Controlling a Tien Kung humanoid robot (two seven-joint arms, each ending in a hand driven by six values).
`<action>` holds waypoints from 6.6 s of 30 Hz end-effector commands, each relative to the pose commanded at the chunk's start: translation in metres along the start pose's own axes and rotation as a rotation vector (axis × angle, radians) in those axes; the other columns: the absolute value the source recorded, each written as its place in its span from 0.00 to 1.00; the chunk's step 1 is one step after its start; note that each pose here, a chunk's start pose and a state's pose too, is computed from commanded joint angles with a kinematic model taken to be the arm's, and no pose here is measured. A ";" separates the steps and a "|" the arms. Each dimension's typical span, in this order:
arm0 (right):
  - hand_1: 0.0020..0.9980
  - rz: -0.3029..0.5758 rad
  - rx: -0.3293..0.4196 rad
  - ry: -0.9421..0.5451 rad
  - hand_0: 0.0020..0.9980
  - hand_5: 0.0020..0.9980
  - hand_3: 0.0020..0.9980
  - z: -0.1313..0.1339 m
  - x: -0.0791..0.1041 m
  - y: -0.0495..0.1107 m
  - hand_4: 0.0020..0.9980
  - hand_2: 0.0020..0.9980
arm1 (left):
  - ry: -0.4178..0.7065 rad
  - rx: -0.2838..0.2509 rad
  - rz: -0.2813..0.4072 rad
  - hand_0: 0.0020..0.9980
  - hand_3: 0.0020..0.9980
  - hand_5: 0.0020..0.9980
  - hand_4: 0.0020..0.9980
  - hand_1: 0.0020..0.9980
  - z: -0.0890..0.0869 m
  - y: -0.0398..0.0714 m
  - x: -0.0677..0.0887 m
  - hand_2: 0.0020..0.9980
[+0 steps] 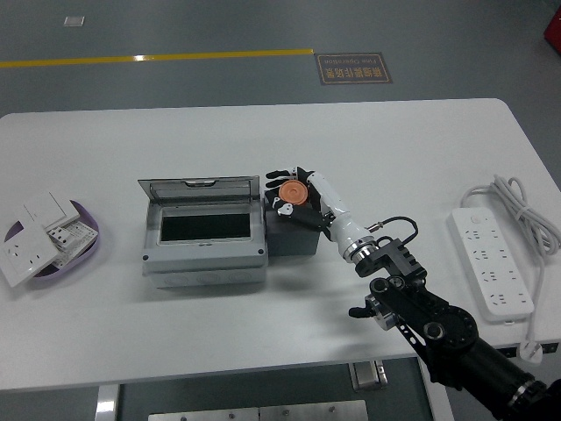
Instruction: Pick up the cylinder from the cube,place it in the box,flap close box
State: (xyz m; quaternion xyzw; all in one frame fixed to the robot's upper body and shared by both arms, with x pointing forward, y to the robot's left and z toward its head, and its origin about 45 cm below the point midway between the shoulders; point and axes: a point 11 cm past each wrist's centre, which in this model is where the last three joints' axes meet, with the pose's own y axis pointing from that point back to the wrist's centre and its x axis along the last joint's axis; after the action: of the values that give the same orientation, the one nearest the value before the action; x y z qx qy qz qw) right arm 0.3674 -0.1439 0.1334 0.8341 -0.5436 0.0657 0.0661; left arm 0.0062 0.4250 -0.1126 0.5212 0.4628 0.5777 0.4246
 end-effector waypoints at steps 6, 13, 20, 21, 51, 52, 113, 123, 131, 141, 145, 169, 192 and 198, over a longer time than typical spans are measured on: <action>0.64 -0.002 0.002 0.009 0.68 0.19 0.66 -0.001 -0.001 -0.001 0.66 0.63 | -0.001 -0.005 0.000 0.64 0.65 0.28 0.72 0.67 0.002 0.000 0.000 0.59; 0.65 -0.001 -0.001 0.026 0.67 0.13 0.66 -0.002 0.000 -0.004 0.57 0.63 | -0.004 -0.010 0.001 0.64 0.65 0.28 0.72 0.67 0.004 0.000 0.000 0.59; 0.66 -0.002 -0.007 0.042 0.72 0.01 0.66 -0.002 0.000 -0.005 0.49 0.62 | -0.007 -0.014 0.002 0.64 0.65 0.28 0.71 0.67 0.005 0.000 0.001 0.59; 0.66 -0.001 -0.008 0.045 0.72 0.01 0.66 -0.001 -0.001 -0.005 0.49 0.62 | -0.007 -0.015 0.002 0.64 0.65 0.28 0.71 0.67 0.006 0.000 0.001 0.59; 0.38 0.132 0.103 0.024 0.39 0.00 0.32 -0.036 0.021 -0.003 0.00 0.39 | -0.006 -0.020 -0.005 0.64 0.65 0.27 0.71 0.67 0.004 0.000 -0.003 0.59; 0.38 0.141 0.112 0.030 0.39 0.00 0.32 -0.039 0.024 -0.001 0.00 0.39 | -0.005 -0.019 -0.005 0.64 0.65 0.27 0.71 0.67 0.004 0.000 -0.003 0.59; 0.73 -0.266 0.068 1.117 0.83 0.22 0.73 -0.068 -0.090 -0.027 0.52 0.73 | -0.008 0.002 0.013 0.64 0.65 0.28 0.72 0.67 0.003 0.001 0.006 0.59; 0.74 -0.273 0.096 1.071 0.86 0.27 0.76 -0.072 -0.095 -0.025 0.63 0.75 | -0.006 0.008 0.013 0.64 0.64 0.28 0.72 0.67 0.001 0.001 0.005 0.59; 0.73 -0.293 0.124 0.977 0.85 0.29 0.78 -0.076 -0.100 -0.023 0.69 0.74 | -0.005 0.008 0.014 0.64 0.64 0.27 0.72 0.66 0.002 0.001 0.005 0.59; 0.73 -0.305 0.221 0.691 0.84 0.27 0.77 -0.113 -0.109 -0.019 0.70 0.74 | 0.000 0.012 0.010 0.64 0.65 0.28 0.72 0.67 -0.002 0.000 0.003 0.59; 0.73 -0.255 0.264 0.605 0.84 0.26 0.77 -0.148 -0.085 -0.026 0.70 0.73 | 0.002 0.018 0.012 0.64 0.64 0.28 0.72 0.67 -0.004 0.000 0.004 0.59; 0.61 -0.267 0.056 0.686 0.53 0.28 0.72 -0.126 -0.050 -0.076 0.70 0.66 | -0.011 0.004 0.021 0.64 0.64 0.29 0.73 0.67 0.005 0.001 0.009 0.59; 0.61 -0.437 0.029 0.756 0.50 0.28 0.72 -0.104 -0.062 -0.015 0.68 0.67 | -0.001 -0.010 0.024 0.64 0.65 0.29 0.73 0.66 -0.001 0.001 0.013 0.59; 0.61 -0.508 -0.047 0.631 0.50 0.28 0.72 -0.074 -0.070 0.005 0.68 0.67 | 0.003 -0.010 0.027 0.64 0.64 0.29 0.73 0.67 -0.003 0.002 0.015 0.59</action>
State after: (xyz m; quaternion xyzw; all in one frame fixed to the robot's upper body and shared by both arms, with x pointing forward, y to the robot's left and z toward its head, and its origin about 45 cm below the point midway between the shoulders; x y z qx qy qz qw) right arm 0.3316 -0.0697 0.1932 0.8792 -0.2744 0.2875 0.2629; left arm 0.0023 0.4389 -0.1080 0.5243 0.4535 0.5865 0.4190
